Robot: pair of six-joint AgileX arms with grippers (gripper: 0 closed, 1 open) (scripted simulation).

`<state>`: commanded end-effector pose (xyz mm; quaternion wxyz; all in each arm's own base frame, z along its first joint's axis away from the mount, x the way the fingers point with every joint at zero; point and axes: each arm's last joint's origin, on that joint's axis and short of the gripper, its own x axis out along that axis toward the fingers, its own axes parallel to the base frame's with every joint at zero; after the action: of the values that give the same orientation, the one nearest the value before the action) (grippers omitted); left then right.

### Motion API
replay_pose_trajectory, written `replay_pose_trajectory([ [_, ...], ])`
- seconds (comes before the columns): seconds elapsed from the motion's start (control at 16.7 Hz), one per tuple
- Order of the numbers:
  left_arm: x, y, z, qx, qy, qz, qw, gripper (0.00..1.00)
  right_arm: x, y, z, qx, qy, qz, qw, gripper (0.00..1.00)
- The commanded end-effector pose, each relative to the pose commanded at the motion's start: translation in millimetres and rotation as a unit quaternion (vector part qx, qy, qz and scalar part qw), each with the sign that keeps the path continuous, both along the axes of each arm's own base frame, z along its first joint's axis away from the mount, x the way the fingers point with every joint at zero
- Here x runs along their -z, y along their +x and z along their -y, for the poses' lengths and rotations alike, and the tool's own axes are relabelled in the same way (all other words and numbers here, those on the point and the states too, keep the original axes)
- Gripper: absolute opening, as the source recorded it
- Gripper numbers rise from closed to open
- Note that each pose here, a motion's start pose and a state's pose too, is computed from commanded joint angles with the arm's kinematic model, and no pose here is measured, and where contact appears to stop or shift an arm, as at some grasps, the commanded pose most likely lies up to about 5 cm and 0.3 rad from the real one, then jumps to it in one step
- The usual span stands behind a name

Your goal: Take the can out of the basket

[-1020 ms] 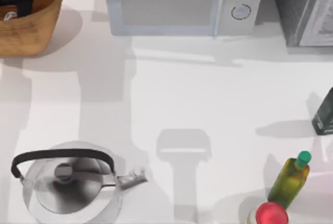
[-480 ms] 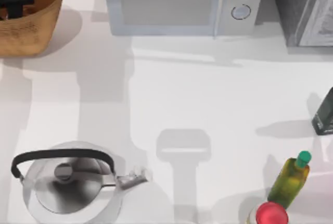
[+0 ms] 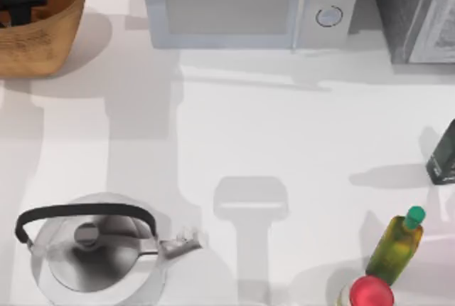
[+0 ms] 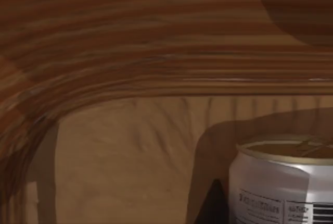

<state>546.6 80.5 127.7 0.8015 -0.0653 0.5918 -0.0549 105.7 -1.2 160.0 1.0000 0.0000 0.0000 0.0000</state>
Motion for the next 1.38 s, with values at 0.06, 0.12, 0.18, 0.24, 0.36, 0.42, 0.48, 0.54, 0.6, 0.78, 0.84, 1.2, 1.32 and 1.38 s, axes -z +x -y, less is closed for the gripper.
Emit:
replay_pose_trajectory([
  [0.06,0.0,0.0,0.0,0.0,0.0,0.0,1.0,0.0,0.0,0.0,0.0,0.0,0.0,0.0,1.0,1.0],
  [0.12,-19.3,-1.4,-0.5,0.0,0.002,0.019,1.0,0.0,0.0,0.0,0.0,0.0,0.0,0.0,1.0,1.0],
  [0.18,-19.3,-1.4,-0.5,0.0,0.002,0.019,1.0,0.0,0.0,0.0,0.0,0.0,0.0,0.0,1.0,1.0],
  [0.24,-20.2,-1.6,-2.0,-0.002,0.003,0.02,1.0,0.0,0.0,0.0,0.0,0.0,0.0,0.0,1.0,1.0],
  [0.36,-27.0,-2.7,-8.1,-0.008,0.009,0.024,1.0,0.0,0.0,0.0,0.0,0.0,0.0,0.0,1.0,1.0],
  [0.42,-34.3,-3.7,-12.0,-0.011,0.014,0.03,0.999,0.0,0.0,0.0,0.0,0.0,0.0,0.0,1.0,1.0],
  [0.48,-44.4,-5.3,-15.6,-0.014,0.02,0.04,0.999,0.0,0.0,0.0,0.0,0.0,0.0,0.0,1.0,1.0],
  [0.54,-56.8,-7.6,-18.8,-0.016,0.027,0.052,0.998,0.0,0.0,0.0,0.0,0.0,0.0,0.0,1.0,1.0],
  [0.6,-71.4,-11.2,-21.3,-0.018,0.035,0.066,0.997,0.0,0.0,0.0,0.0,0.0,0.0,0.0,1.0,1.0],
  [0.78,-126.5,-33.4,-22.0,-0.018,0.064,0.125,0.99,0.0,0.0,0.0,0.0,0.0,0.0,0.0,1.0,1.0],
  [0.84,-146.4,-45.8,-19.9,-0.017,0.074,0.147,0.986,0.0,0.0,0.0,0.0,0.0,0.0,0.0,1.0,1.0],
  [1.2,-238.7,-177.4,13.9,-0.02,0.128,0.299,0.945,0.0,0.0,0.0,0.0,0.0,0.0,0.0,1.0,1.0],
  [1.32,-245.8,-235.4,29.0,-0.024,0.138,0.352,0.926,0.0,0.0,0.0,0.0,0.0,0.0,0.0,1.0,1.0],
  [1.38,-243.4,-264.4,36.2,-0.027,0.141,0.377,0.915,0.0,0.0,0.0,0.0,0.0,0.0,0.0,1.0,1.0],
])
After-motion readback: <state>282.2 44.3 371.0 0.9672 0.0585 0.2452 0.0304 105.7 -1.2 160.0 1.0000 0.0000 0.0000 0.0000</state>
